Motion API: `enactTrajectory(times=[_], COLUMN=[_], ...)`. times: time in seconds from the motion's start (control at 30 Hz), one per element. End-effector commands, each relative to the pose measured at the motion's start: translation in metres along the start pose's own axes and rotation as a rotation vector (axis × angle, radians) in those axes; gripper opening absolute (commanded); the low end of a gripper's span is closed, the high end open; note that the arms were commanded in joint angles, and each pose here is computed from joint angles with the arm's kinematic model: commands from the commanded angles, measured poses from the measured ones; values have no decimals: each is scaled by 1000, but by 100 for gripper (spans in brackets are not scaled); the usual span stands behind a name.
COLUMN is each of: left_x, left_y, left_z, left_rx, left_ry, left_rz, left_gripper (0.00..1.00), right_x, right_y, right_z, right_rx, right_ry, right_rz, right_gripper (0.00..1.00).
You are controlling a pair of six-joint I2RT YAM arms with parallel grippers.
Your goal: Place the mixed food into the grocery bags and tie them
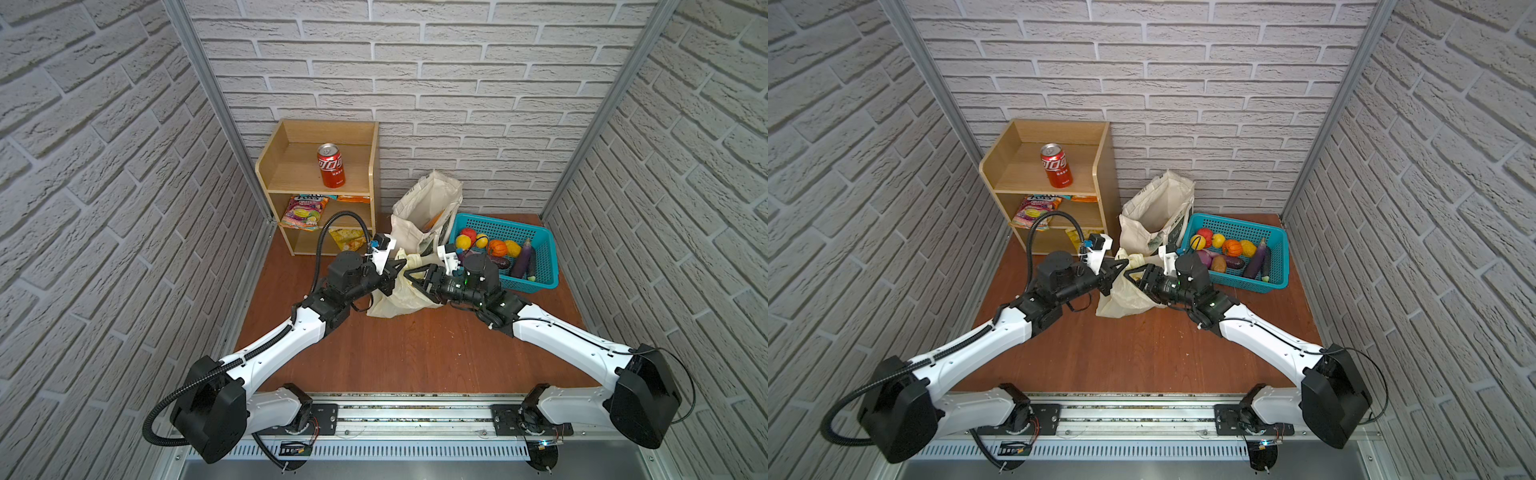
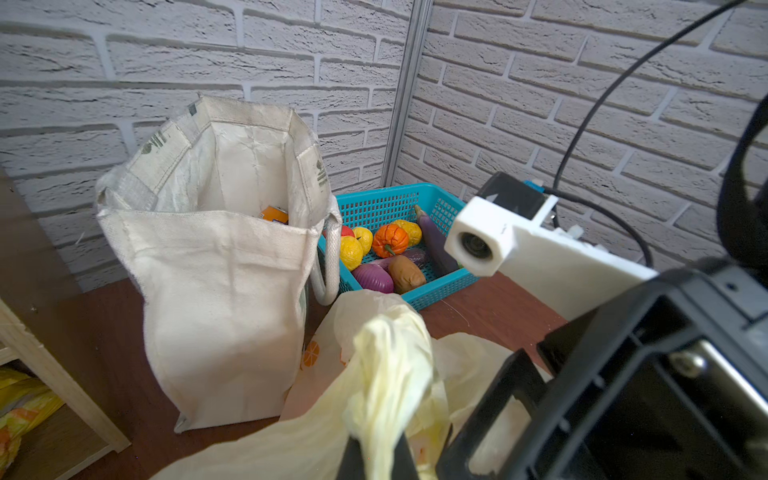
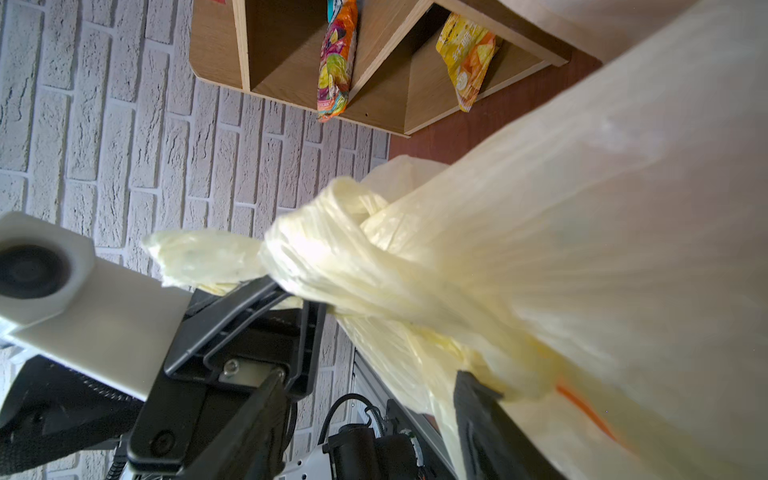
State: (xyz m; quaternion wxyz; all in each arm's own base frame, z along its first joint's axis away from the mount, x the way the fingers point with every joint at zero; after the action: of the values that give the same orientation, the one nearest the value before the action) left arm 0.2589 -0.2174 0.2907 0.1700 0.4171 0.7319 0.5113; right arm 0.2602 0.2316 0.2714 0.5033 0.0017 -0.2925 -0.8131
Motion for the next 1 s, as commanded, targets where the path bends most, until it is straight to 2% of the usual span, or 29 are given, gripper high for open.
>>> enactTrajectory(times=[0.0,0.13,0.33,0.53,0.73,0.9,0.97], left_x=[1,2,3,2,3,3,3], left_y=[19,20,21,21,23,22,22], left_z=[-10,-11,-12,-14,-15,-15,-15], left_rx=[-37,-39,-42,-39,-41,-42,-44], left_ry=[-29,-28,-38,-52,-56,-58,-58], left_rz=[-77,-79,-80,-79,-82,-78,-79], left_gripper=[0,0,0,0,0,0,0], right_x=[2,10,29,24,17,33,43], right_y=[1,-3,-7,-1,5,11,13], right_z=[9,6,-7,-8,-7,-1,-3], right_rx=[13,15,24,23,26,97,116], right_ry=[56,31,-97,-99,-87,-122,-158], right_rz=[-34,-45,-95,-106,-114,-120,-140], right_gripper=[66,64,62,59,51,39,39])
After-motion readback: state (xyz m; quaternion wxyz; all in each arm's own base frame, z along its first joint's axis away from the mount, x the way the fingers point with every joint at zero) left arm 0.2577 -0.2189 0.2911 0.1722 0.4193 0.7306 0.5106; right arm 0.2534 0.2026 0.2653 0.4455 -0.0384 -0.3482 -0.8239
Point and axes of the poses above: each gripper's point midway between its finger pads, its own x axis back along the fingers, its own z axis along the line the jaws close on, y = z × x, the point moved 8 cm from there along x, back along the fingers, and after that the axes turned 15 degrees about x, right-handed, at the moved point
